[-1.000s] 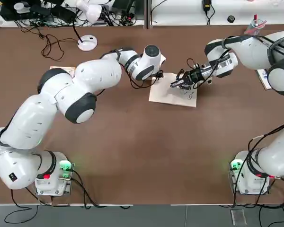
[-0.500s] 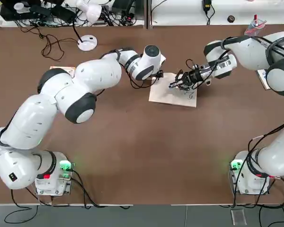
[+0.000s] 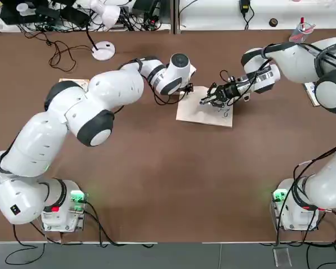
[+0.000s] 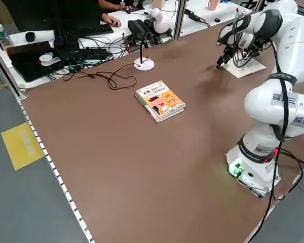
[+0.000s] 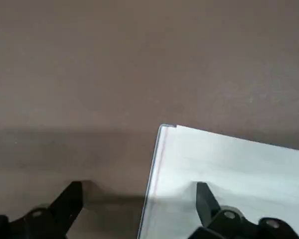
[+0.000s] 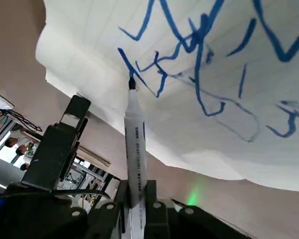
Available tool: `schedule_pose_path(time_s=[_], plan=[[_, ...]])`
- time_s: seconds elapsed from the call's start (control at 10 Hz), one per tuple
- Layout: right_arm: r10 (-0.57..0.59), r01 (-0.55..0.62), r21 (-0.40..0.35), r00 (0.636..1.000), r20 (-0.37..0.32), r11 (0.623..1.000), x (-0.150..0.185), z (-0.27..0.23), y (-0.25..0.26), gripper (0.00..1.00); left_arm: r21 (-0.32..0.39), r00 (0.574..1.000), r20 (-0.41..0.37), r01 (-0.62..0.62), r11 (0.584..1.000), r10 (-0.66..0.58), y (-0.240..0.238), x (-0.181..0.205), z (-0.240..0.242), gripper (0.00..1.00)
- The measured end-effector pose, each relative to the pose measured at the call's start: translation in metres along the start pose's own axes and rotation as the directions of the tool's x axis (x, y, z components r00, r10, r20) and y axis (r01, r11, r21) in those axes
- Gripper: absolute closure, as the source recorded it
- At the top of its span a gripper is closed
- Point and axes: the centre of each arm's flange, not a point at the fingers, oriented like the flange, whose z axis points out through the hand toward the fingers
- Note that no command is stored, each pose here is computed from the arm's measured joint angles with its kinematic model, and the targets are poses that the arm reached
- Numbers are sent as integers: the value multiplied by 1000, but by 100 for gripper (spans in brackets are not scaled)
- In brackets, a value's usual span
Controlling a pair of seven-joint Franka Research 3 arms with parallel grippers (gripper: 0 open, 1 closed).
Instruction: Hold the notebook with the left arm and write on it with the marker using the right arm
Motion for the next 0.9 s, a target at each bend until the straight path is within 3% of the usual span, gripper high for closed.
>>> schedule_pose_path(time_s=[0.6, 0.9], plan=[[4, -4, 8, 1000, -25, 1000, 2, -26, -10, 83, 0, 1000, 0, 0, 1000, 0, 0, 0, 0, 0], [-33, 33, -10, 999, 6, 999, -6, -54, -21, 83, 0, 1000, 0, 0, 1000, 0, 0, 0, 0, 0]])
